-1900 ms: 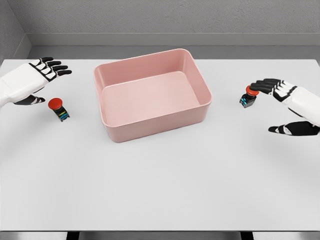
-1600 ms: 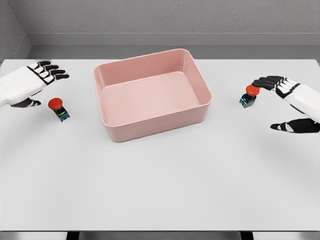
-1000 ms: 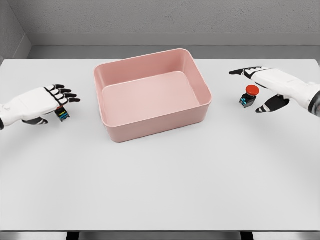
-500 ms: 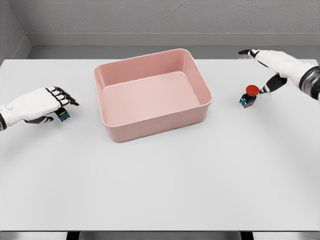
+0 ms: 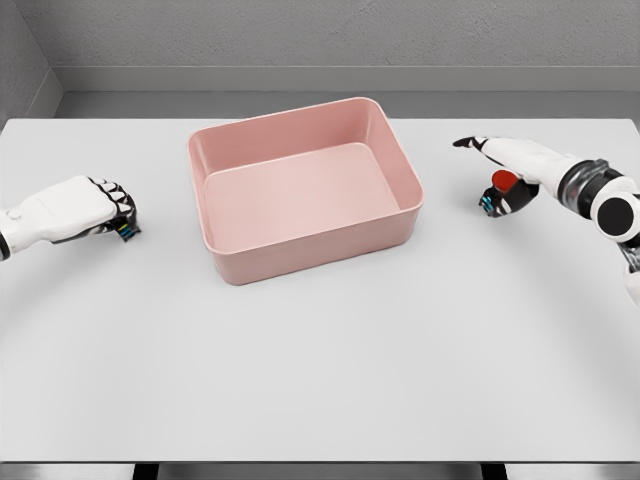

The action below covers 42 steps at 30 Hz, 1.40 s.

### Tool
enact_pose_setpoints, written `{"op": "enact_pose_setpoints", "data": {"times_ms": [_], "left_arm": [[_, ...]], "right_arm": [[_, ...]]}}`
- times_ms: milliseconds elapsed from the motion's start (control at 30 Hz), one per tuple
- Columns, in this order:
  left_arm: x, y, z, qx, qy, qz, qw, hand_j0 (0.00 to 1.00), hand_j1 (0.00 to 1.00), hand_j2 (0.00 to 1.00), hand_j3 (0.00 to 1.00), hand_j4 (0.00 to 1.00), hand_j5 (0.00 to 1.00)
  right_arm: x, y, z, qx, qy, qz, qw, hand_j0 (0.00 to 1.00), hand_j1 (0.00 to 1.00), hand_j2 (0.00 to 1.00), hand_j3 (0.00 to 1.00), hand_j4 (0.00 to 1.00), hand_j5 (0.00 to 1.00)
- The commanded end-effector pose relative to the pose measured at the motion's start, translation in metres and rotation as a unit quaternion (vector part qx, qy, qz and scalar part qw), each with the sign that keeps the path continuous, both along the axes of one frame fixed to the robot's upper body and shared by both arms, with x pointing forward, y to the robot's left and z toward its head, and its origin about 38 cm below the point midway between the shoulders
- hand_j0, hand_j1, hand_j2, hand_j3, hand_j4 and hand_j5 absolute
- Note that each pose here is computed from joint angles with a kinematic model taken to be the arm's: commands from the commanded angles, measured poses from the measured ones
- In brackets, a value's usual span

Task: Put the industrial switch in the basket with both arms

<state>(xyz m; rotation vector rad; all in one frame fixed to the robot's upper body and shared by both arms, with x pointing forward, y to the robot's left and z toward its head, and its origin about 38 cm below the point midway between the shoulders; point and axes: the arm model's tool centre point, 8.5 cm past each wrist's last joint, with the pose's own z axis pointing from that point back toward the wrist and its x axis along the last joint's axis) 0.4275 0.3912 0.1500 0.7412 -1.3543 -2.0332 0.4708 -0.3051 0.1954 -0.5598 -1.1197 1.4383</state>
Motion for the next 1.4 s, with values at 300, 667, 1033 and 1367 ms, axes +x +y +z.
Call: {"op": "enact_pose_setpoints", "data": {"times_ms": [300,667,1033,1367], "left_arm": [[0.003,-0.003,0.008,-0.003,-0.011,-0.004,0.9999,0.25,0.25,0.25,0.25,0.25,0.25],[0.024,-0.007,0.085,-0.057,-0.105,-0.001,0.9928,0.25,0.25,0.25,0.25,0.25,0.25],[0.02,-0.123,0.133,-0.152,-0.179,-0.133,0.9629,0.25,0.25,0.25,0.25,0.25,0.25],[0.01,-0.177,0.121,-0.167,-0.161,-0.194,0.9532,0.25,0.25,0.25,0.25,0.25,0.25]], "right_arm": [[0.003,-0.021,-0.014,-0.01,0.021,-0.027,0.9994,1.0,1.0,1.0,1.0,1.0,1.0],[0.004,-0.028,-0.02,-0.018,0.028,-0.036,0.9988,0.74,0.74,0.74,0.74,0.74,0.74],[0.004,-0.023,-0.026,-0.016,0.033,-0.031,0.9989,0.54,0.54,0.54,0.54,0.54,0.54],[0.004,-0.018,-0.022,-0.015,0.027,-0.024,0.9992,0.45,0.45,0.45,0.45,0.45,0.45]]}}
